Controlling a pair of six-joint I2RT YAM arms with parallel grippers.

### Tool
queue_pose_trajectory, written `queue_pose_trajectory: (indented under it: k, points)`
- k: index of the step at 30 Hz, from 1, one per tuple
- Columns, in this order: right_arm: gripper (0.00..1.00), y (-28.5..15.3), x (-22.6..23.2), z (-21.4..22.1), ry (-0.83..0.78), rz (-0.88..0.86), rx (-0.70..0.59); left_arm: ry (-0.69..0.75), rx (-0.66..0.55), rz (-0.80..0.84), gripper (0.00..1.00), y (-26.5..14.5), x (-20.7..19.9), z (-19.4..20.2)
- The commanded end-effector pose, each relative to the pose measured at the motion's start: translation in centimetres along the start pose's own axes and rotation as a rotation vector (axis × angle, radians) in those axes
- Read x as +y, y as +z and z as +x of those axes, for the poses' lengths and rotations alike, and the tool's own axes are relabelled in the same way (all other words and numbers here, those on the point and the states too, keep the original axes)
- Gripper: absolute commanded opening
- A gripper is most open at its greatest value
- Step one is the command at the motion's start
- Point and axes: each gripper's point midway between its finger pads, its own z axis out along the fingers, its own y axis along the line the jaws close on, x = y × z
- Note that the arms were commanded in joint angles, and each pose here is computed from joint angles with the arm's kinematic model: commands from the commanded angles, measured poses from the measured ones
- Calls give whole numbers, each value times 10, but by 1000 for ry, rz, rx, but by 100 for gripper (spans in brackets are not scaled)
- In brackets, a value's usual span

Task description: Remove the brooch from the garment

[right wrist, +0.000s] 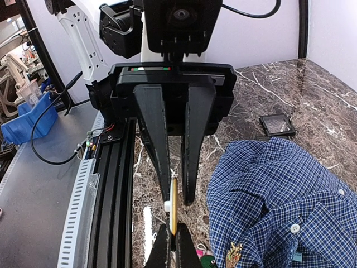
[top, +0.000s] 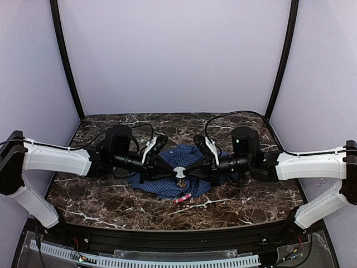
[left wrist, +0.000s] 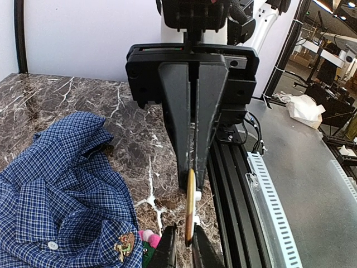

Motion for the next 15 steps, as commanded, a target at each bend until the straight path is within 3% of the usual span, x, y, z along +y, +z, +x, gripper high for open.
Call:
queue_pose_trajectory:
  k: [1,5,12,15]
  points:
    - [0,2,0,-16,-34,-21,-41,7,1,17,9,5,-1,-4]
    - [0,2,0,-15,-32,-21,-39,12,-2,23,1,5,-2,-5]
    - [1,2,-6,-11,-24,12,-38,28,-29,21,1,2,-5,-7]
    - [17,1,-5,-11,-24,13,-49,14,-46,6,1,-1,-4,-8]
